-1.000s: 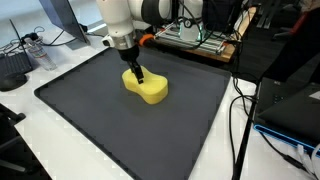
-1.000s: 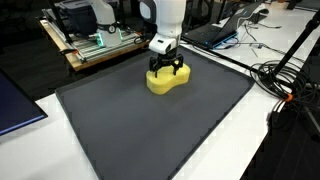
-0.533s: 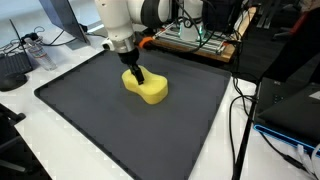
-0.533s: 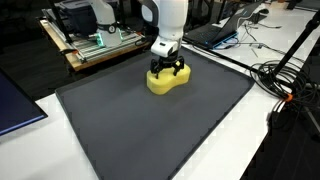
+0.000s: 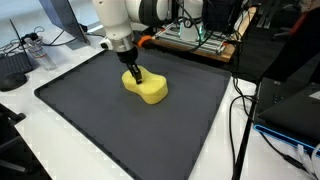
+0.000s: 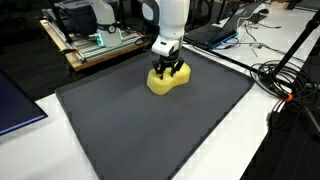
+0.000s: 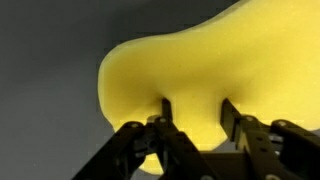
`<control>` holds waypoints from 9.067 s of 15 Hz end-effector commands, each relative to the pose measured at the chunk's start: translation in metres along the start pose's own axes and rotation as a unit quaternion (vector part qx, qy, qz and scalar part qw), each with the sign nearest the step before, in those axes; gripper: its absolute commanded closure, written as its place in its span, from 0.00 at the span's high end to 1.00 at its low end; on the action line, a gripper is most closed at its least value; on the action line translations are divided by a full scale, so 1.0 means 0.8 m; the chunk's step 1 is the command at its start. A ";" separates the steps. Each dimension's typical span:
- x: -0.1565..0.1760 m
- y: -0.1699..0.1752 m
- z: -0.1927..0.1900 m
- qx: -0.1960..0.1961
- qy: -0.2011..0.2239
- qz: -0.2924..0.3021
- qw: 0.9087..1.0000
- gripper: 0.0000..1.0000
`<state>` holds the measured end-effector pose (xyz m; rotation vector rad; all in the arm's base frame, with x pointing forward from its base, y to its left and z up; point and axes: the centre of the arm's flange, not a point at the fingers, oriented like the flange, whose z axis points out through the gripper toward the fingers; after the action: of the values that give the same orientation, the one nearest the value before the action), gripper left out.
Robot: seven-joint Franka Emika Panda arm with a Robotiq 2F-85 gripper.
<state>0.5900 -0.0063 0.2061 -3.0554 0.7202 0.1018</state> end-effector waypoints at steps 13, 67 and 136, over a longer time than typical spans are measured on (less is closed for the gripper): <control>0.006 0.004 0.001 0.015 -0.011 0.004 1.000 0.03; 0.025 -0.146 -0.093 -0.183 0.036 0.271 0.944 1.00; -0.001 0.293 -0.001 0.361 -0.025 0.065 0.930 1.00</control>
<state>0.5040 -0.2211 0.2107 -2.3144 0.6866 -0.0051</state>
